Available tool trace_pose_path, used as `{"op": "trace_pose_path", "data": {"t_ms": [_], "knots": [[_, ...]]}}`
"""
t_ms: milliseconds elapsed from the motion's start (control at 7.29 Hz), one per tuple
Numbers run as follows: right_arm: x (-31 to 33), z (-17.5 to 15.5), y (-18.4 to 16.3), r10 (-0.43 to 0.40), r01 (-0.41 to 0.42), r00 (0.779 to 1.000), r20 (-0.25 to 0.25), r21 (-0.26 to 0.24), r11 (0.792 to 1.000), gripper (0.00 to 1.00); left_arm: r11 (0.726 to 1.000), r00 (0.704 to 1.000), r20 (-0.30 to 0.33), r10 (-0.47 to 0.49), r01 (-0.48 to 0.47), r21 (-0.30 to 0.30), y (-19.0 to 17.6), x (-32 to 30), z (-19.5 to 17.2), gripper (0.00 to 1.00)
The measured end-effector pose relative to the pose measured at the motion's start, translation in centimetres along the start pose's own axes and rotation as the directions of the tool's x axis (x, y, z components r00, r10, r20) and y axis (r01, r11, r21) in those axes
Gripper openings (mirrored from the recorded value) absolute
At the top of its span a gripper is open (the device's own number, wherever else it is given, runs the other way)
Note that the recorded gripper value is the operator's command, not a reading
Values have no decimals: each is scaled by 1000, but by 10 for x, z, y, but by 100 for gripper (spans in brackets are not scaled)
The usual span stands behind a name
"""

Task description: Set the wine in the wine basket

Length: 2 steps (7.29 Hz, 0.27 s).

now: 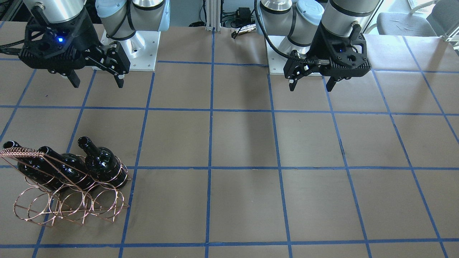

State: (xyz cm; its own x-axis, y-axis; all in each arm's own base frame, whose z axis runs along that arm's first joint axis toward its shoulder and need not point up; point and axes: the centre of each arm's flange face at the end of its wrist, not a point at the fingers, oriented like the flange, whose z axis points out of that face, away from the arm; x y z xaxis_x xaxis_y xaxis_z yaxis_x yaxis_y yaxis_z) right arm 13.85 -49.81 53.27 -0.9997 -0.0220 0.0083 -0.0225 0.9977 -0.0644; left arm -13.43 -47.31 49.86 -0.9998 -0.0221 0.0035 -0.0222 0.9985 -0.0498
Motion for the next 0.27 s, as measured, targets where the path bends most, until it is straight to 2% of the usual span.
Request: {"op": "trace_pose_path", "data": {"t_ms": [275], "knots": [[2, -1, 0, 0, 0, 1000, -8, 5, 1000, 100, 1000, 1000, 2, -2, 2, -7, -1, -1, 3, 100]]}}
